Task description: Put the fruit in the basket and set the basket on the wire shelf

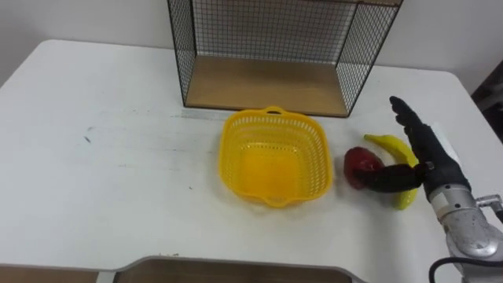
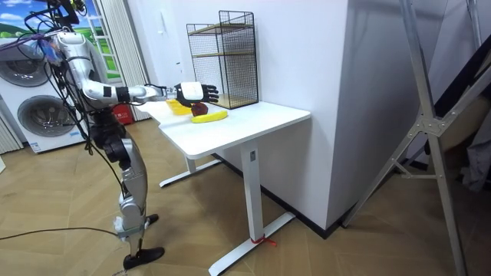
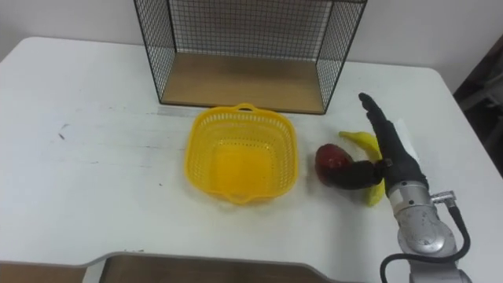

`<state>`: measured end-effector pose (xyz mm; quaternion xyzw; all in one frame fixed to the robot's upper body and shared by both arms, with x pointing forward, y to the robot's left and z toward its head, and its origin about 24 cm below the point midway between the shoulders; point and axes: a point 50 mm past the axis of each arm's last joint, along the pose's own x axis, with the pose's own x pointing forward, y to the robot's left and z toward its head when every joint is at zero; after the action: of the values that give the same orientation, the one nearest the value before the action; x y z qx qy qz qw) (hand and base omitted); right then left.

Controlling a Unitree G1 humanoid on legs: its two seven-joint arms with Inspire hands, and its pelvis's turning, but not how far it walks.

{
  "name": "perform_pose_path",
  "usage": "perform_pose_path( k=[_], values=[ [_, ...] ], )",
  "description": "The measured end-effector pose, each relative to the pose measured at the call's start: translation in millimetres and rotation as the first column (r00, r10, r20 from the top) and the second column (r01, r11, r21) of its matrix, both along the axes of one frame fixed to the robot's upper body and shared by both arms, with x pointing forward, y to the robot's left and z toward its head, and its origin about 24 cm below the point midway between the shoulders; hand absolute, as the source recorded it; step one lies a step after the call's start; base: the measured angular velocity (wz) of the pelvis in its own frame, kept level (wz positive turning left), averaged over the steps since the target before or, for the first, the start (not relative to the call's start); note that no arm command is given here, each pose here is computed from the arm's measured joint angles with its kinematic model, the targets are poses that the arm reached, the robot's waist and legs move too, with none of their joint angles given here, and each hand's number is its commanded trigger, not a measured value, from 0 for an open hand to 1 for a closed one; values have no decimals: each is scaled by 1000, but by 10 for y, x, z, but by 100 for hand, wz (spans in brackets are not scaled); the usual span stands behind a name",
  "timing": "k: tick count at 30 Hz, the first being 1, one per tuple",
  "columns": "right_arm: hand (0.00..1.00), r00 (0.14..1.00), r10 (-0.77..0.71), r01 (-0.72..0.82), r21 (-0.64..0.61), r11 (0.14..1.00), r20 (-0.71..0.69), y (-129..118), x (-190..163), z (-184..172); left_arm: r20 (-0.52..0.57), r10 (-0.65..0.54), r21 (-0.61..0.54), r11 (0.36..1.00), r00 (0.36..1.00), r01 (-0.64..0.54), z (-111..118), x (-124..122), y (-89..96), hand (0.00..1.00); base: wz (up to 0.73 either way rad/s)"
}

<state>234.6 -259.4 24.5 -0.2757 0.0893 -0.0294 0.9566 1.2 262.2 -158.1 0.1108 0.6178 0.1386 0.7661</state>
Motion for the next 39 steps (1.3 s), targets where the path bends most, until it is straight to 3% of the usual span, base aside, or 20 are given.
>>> perform_pose_path(
  k=[12, 39],
  values=[
    [0, 995, -11, 12, 8, 1000, -98, -30, 4, -197, -63, 14, -20, 1000, 998, -15, -19, -114, -14, 0, 0],
    [0, 976, -18, 18, -3, 1000, -218, -100, -18, -400, -67, 9, -60, 998, 998, -13, -26, -106, -34, 0, 0]
  ],
)
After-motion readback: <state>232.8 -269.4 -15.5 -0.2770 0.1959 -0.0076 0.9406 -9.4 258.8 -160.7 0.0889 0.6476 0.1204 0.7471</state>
